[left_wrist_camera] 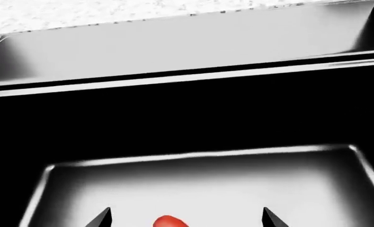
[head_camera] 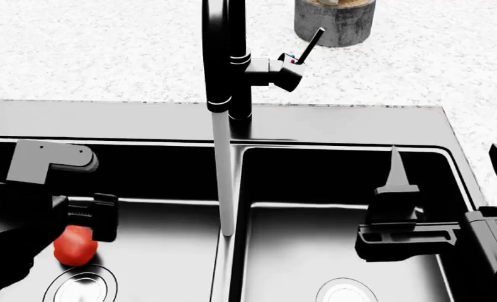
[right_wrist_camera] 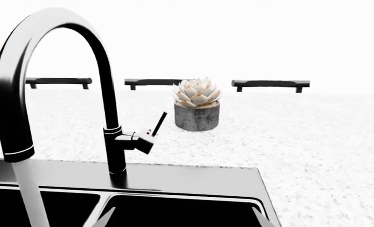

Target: Pick the eggplants and mangos from the sink and place them in one bowl. Place the bell pepper in the other bowl. Then turn off the sink faucet.

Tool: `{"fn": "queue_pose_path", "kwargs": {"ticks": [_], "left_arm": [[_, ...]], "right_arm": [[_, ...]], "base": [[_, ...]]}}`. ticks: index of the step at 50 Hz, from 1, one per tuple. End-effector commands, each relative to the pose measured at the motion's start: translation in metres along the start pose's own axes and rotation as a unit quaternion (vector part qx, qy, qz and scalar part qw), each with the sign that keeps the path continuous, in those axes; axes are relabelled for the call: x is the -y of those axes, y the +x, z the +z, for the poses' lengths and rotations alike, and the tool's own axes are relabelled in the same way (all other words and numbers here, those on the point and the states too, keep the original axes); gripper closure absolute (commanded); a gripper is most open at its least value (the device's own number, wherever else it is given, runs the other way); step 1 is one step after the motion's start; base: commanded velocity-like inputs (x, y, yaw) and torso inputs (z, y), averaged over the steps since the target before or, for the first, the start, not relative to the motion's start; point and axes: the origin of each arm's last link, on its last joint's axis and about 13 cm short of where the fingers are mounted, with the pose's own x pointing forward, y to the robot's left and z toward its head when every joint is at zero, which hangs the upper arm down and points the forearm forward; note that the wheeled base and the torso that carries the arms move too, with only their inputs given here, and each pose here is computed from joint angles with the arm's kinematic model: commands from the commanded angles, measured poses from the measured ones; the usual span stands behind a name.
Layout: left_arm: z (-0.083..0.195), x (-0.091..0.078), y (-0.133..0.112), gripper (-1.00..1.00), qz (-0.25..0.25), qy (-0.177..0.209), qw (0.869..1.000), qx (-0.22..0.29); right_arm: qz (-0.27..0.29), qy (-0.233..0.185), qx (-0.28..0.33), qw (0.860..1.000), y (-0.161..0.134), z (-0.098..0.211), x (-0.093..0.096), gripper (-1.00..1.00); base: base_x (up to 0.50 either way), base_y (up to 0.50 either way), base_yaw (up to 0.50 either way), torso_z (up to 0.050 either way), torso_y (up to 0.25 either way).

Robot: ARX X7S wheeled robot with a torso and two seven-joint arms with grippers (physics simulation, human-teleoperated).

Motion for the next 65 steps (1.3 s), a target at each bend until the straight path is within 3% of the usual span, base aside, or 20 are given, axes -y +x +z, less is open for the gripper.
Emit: {"fn": "queue_pose_path", "kwargs": {"ticks": [1,4,7,21,49,50,56,65], "left_arm": [[-0.022,-0.003,0.017,-1.00,0.019,0.021,0.999,-0.020],[-0.024,-0.005,0.020,-1.00,0.013,0.020,1.000,-0.020],[-0.028,-0.003,0.020,-1.00,0.013,-0.008,0.999,-0.048],[-0.035,-0.006,0.031,-1.00,0.018,-0.017,0.999,-0.040],[-0.028,-0.011,0.030,-1.00,0.041,-0.045,0.997,-0.048],[-0.027,-0.011,0.030,1.00,0.036,-0.040,0.998,-0.043],[-0.019,-0.014,0.027,1.00,0.035,-0.044,0.998,-0.031],[0.016,-0.014,-0.028,1.00,-0.009,-0.037,0.998,0.053]], "right_arm": [[-0.003,-0.007,0.005,1.000,-0.004,0.009,0.002,-1.00],[-0.006,-0.011,0.007,1.000,-0.006,0.013,0.003,-1.00],[-0.005,-0.009,0.005,1.000,-0.006,0.012,0.003,-1.00],[0.000,-0.007,0.000,1.000,-0.002,0.010,0.001,-1.00],[0.004,-0.003,-0.005,1.000,-0.001,0.005,0.000,-1.00],[0.004,-0.003,-0.006,1.000,-0.001,0.005,0.000,-1.00],[0.003,-0.006,-0.006,1.000,-0.002,0.006,0.001,-1.00],[0.009,-0.006,-0.004,1.000,0.003,0.008,0.000,-1.00]], "base": [[0.00,0.00,0.00,0.000,0.000],[0.00,0.00,0.00,0.000,0.000],[0.00,0.00,0.00,0.000,0.000],[0.00,0.00,0.00,0.003,-0.022],[0.00,0.00,0.00,0.014,-0.078],[0.00,0.00,0.00,0.000,0.000],[0.00,0.00,0.00,0.000,0.000],[0.00,0.00,0.00,0.000,0.000]]}}
